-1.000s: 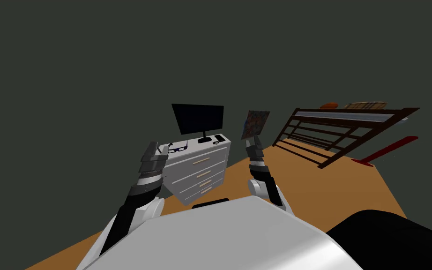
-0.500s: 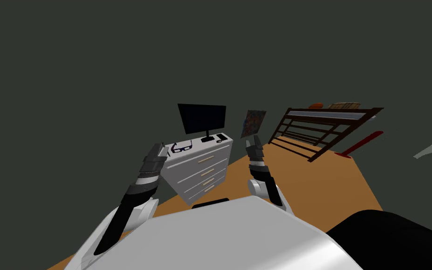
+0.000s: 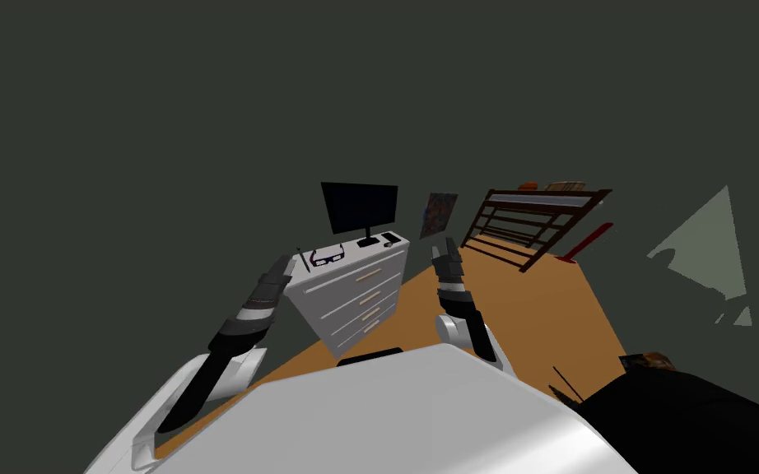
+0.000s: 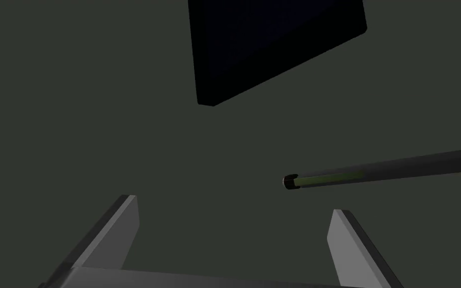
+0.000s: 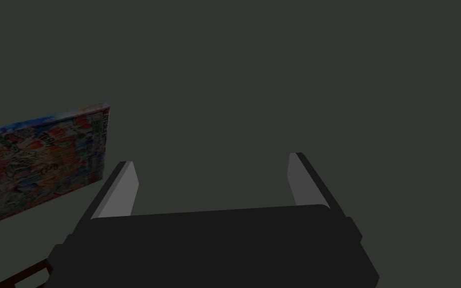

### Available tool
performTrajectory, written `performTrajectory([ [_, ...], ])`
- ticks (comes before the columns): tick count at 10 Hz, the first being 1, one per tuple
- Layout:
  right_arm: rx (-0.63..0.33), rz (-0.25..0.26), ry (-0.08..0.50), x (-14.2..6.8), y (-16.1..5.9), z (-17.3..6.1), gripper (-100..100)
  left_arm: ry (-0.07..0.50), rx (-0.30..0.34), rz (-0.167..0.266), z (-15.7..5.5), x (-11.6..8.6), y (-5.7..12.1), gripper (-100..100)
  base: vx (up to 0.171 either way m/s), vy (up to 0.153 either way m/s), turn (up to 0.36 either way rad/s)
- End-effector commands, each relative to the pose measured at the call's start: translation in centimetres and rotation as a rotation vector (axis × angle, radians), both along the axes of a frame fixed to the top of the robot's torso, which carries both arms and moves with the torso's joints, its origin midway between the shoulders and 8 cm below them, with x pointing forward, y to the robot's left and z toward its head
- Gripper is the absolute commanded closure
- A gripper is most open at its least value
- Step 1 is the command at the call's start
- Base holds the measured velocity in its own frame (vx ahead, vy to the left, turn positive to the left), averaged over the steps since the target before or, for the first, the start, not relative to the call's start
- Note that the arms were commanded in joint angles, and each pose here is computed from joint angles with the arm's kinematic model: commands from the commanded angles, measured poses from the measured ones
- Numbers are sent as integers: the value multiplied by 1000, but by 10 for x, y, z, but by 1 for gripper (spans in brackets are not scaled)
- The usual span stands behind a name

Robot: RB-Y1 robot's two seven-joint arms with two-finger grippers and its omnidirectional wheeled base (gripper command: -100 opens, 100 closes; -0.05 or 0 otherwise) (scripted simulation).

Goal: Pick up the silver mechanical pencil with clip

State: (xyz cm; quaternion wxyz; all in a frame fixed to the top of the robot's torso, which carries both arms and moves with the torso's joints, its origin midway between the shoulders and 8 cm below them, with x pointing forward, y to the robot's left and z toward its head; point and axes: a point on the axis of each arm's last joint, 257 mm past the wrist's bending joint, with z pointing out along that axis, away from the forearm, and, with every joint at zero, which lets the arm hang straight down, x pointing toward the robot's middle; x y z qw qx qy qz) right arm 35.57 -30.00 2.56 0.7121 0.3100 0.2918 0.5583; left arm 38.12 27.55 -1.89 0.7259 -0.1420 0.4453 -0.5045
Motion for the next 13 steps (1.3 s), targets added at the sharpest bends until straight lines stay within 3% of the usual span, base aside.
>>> performTrajectory([
  [1, 0, 0, 0, 0, 0, 0, 0, 16, 74, 3, -9, 7, 4, -100, -80, 147, -139],
  [6, 0, 0, 0, 0, 0, 0, 0, 71, 304, 25, -35, 37, 23, -100, -86, 109, -176],
  [7, 0, 0, 0, 0, 0, 0, 0, 71, 312, 23, -35, 37, 23, -100, -61, 35, -51],
  [11, 0, 0, 0, 0, 0, 0, 0, 112, 502, 53, -50, 62, 42, -100, -68, 31, -154],
  [12, 0, 0, 0, 0, 0, 0, 0, 112, 510, 51, -50, 62, 43, -100, -64, 12, -40],
  [13, 0, 0, 0, 0, 0, 0, 0, 122, 559, 60, -52, 69, 48, -100, -47, 0, -64],
])
